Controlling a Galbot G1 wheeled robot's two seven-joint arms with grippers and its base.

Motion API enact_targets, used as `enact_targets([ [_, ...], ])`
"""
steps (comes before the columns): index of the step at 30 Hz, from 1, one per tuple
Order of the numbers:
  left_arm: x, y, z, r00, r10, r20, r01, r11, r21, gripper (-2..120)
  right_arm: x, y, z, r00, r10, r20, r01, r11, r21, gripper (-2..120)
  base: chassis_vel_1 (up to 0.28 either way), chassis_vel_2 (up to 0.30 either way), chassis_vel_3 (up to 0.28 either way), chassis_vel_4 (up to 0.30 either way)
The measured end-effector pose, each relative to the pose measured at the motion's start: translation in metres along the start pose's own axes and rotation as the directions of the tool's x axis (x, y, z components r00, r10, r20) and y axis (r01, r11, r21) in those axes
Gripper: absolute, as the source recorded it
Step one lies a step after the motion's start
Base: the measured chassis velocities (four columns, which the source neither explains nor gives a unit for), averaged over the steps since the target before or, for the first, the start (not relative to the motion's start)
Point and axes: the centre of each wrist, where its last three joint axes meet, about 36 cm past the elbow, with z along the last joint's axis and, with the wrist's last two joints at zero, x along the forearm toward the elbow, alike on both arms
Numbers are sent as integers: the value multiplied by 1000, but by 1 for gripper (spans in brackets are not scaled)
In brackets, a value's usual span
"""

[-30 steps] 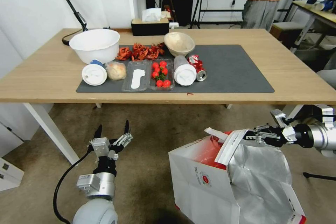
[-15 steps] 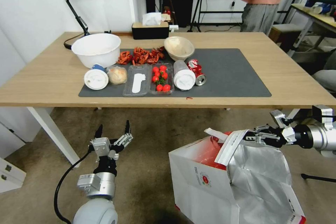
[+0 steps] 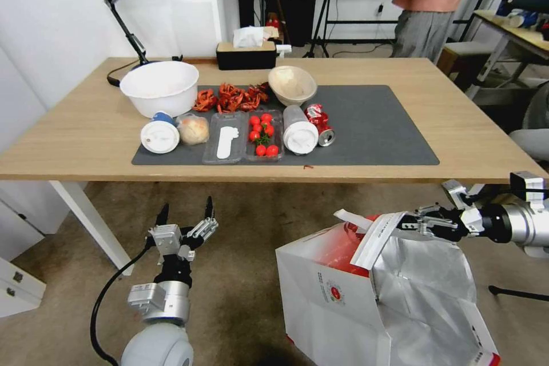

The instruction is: Pick up the food delivery bag from the floor and place it on the table.

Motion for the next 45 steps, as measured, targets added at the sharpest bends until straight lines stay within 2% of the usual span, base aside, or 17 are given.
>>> enact_targets([
  [45, 1, 0, -2, 1000, -6, 2, 6, 1000, -7, 100, -4, 1, 0, 1000, -6, -2, 6, 1000, 4, 0, 0, 0, 0, 0],
])
